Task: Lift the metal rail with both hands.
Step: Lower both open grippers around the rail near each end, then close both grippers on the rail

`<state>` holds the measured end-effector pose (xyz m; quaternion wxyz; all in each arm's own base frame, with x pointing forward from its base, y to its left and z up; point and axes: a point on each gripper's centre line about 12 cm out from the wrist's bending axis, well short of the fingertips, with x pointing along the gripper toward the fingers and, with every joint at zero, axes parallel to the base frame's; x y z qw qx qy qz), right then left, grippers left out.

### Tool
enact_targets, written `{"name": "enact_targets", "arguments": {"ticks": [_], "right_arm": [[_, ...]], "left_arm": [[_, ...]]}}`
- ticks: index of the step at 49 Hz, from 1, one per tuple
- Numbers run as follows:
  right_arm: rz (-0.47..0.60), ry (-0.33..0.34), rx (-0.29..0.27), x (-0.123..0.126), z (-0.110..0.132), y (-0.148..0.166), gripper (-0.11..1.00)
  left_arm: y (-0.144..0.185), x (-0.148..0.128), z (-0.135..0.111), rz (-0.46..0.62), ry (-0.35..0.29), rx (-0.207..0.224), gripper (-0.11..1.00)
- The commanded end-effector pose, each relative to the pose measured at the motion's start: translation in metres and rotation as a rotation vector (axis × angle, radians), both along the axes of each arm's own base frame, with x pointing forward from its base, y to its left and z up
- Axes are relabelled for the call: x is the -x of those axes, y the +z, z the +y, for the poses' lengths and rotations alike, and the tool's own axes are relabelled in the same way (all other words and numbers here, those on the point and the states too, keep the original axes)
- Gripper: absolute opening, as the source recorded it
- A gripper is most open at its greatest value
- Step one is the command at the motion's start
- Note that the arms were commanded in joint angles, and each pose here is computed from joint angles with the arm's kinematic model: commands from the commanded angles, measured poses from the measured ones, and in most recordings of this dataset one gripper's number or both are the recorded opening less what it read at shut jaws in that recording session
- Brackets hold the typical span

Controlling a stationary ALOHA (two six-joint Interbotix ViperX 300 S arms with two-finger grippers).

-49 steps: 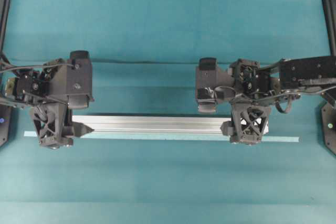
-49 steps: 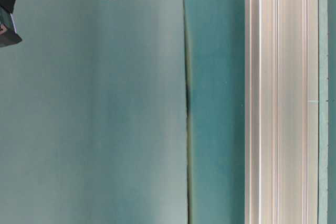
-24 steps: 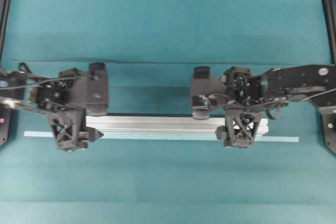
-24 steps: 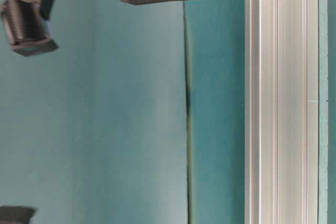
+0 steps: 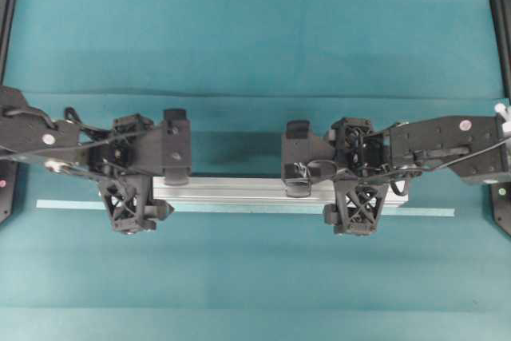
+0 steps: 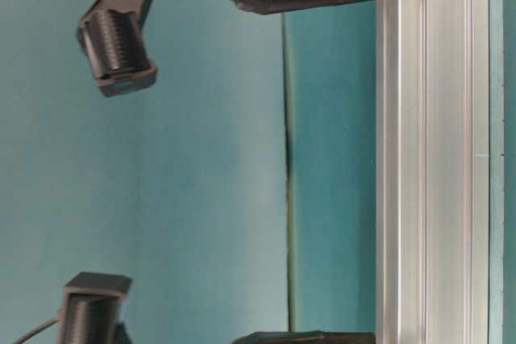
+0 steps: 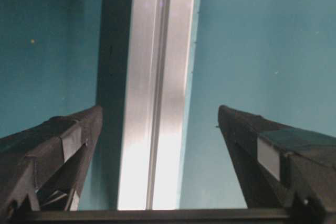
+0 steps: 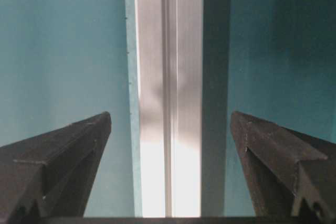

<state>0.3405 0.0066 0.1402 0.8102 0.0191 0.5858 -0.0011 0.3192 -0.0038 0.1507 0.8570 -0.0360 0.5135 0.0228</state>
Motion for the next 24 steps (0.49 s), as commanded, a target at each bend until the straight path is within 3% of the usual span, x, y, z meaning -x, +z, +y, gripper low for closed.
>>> {"name": "enact_targets", "arguments": {"ticks": [1, 15, 24], "right_arm": [[0.015, -0.002, 0.000, 0.000, 0.000, -0.008, 0.94], [0.022, -0.005, 0.001, 0.001, 0.000, -0.030, 0.94], [0.028, -0.005, 0.001, 0.002, 0.000, -0.037, 0.94]], "left_arm": [[0.001, -0.005, 0.000, -0.022, -0.006, -0.004, 0.98], [-0.023, -0.008, 0.002, 0.023, -0.003, -0.006, 0.98], [-0.036, -0.009, 0.002, 0.057, -0.036, -0.022, 0.98]]}}
